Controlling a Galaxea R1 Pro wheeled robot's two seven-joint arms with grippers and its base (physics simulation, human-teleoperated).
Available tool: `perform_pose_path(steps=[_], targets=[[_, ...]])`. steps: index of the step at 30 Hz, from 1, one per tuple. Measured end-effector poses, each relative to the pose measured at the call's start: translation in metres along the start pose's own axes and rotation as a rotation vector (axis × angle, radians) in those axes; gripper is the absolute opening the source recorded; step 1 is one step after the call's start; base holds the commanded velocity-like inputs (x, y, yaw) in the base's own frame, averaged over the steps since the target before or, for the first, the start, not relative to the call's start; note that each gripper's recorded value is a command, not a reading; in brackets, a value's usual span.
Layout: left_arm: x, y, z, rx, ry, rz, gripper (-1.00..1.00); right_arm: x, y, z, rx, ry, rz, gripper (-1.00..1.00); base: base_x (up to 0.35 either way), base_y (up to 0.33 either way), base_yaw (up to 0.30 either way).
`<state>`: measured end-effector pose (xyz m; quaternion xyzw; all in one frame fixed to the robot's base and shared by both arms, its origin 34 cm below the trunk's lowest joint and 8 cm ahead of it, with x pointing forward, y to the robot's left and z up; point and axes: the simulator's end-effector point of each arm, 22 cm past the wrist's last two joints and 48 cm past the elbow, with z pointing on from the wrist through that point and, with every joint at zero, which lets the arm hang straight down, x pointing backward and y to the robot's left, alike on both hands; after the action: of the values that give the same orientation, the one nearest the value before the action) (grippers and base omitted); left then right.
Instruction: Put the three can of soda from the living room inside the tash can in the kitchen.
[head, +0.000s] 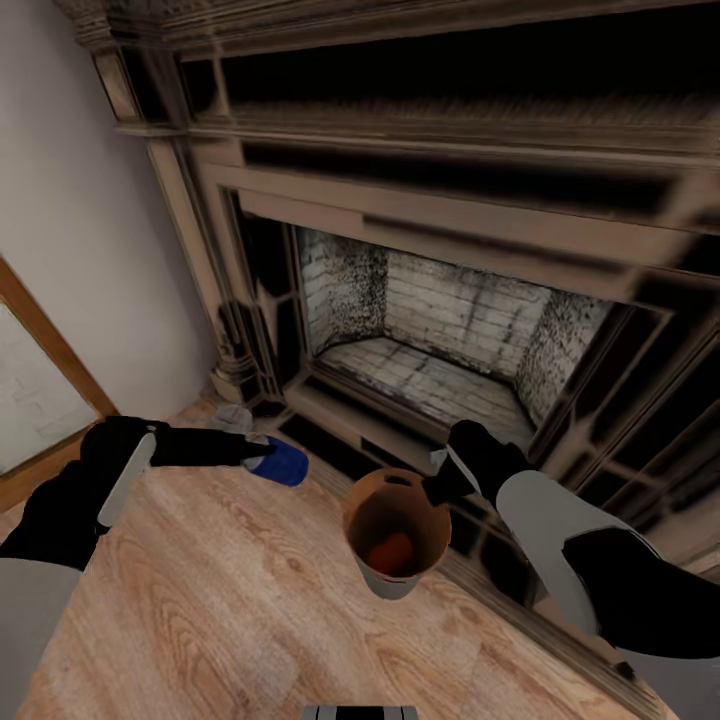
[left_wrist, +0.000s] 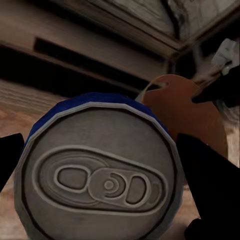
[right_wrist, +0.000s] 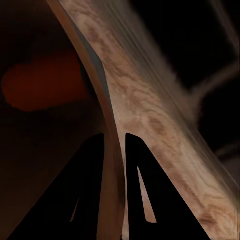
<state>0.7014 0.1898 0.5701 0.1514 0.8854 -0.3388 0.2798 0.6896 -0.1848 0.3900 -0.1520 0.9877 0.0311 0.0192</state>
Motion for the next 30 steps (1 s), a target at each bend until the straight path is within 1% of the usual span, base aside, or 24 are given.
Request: perform_pose_path(steps=[2, 3, 6, 8, 10, 12, 13, 15, 16, 19, 24, 29, 30], targets=[[-0.037, -0.027, -0.012, 0.086, -0.045, 0.046, -1.00, -0.003, 0.006, -0.002, 0.002, -0.002, -0.010, -1.00, 0.000, 0.000, 0.000], [-0.043, -0.032, -0.014, 0.101, -0.050, 0.058, -1.00, -0.003, 0.010, -0.002, -0.004, -0.002, -0.010, -1.00, 0.000, 0.000, 0.000], [-0.075, -0.069, -0.030, 0.228, -0.091, 0.113, -1.00, -0.006, 0.023, -0.002, -0.013, -0.006, -0.025, -1.00, 0.000, 0.000, 0.000], [-0.083, -0.083, -0.033, 0.272, -0.097, 0.132, -1.00, -0.008, 0.031, -0.003, -0.024, -0.008, -0.029, -1.00, 0.000, 0.000, 0.000], [-0.084, -0.088, -0.032, 0.284, -0.097, 0.137, -1.00, -0.010, 0.035, -0.003, -0.033, -0.011, -0.027, -1.00, 0.000, 0.000, 0.000], [-0.074, -0.107, 0.002, 0.280, -0.049, 0.157, -1.00, -0.015, 0.036, -0.006, -0.020, -0.024, -0.039, -1.00, 0.000, 0.000, 0.000], [-0.069, -0.110, 0.010, 0.271, -0.029, 0.165, -1.00, -0.015, 0.036, -0.006, -0.016, -0.024, -0.043, -1.00, 0.000, 0.000, 0.000], [-0.051, -0.123, 0.038, 0.260, 0.039, 0.193, -1.00, -0.018, 0.038, -0.008, -0.012, -0.030, -0.050, -1.00, 0.000, 0.000, 0.000], [-0.044, -0.132, 0.050, 0.262, 0.062, 0.206, -1.00, -0.018, 0.040, -0.008, -0.016, -0.031, -0.050, -1.00, 0.000, 0.000, 0.000], [-0.036, -0.145, 0.070, 0.251, 0.091, 0.223, -1.00, -0.020, 0.045, -0.009, -0.032, -0.035, -0.043, -1.00, 0.000, 0.000, 0.000], [-0.030, -0.150, 0.083, 0.234, 0.111, 0.229, -1.00, -0.023, 0.044, -0.012, -0.020, -0.041, -0.051, -1.00, 0.000, 0.000, 0.000], [-0.015, -0.149, 0.097, 0.186, 0.157, 0.268, -1.00, -0.028, 0.044, -0.015, -0.024, -0.052, -0.049, -1.00, 0.000, 0.000, 0.000], [-0.010, -0.146, 0.102, 0.163, 0.172, 0.282, -1.00, -0.028, 0.044, -0.016, -0.024, -0.054, -0.049, -1.00, 0.000, 0.000, 0.000]])
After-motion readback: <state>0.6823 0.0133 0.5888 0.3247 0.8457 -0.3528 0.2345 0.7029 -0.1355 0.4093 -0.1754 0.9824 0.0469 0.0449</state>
